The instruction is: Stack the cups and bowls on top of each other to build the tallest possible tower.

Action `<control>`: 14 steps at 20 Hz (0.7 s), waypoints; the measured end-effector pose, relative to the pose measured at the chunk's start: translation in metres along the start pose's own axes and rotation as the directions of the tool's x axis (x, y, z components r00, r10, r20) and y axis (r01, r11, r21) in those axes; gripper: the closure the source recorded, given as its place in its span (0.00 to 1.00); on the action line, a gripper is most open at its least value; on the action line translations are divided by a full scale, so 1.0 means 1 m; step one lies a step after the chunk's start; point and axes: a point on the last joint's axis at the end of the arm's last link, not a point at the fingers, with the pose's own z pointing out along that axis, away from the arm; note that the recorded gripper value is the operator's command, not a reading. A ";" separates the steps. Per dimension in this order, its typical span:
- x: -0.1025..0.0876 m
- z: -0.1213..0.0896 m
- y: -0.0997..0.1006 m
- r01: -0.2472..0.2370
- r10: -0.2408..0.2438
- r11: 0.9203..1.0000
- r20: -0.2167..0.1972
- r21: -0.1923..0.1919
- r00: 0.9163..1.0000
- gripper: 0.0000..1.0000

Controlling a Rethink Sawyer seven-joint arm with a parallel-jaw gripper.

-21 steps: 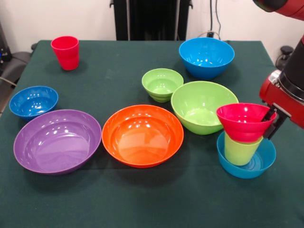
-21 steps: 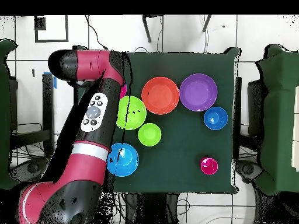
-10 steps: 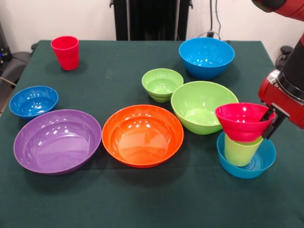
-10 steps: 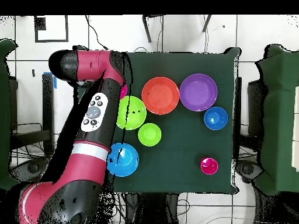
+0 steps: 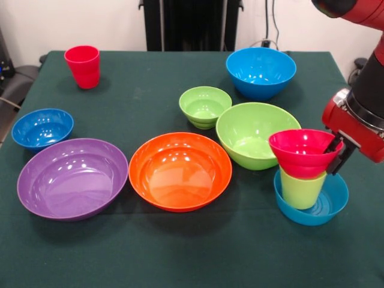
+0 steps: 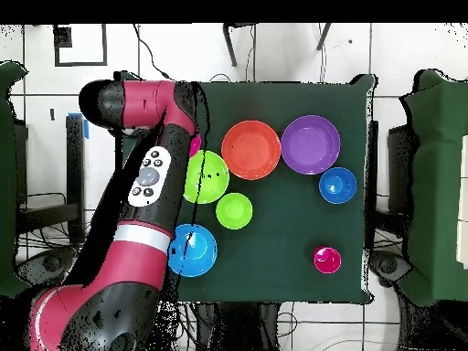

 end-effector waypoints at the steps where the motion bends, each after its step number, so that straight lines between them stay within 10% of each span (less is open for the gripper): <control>1: 0.000 0.001 0.000 -0.001 0.001 1.000 -0.002 0.001 1.000 1.00; 13: -0.007 0.003 -0.001 -0.028 0.027 0.999 -0.059 -0.027 0.998 1.00; 14: -0.008 0.004 -0.002 -0.033 0.031 0.999 -0.071 -0.030 0.997 0.00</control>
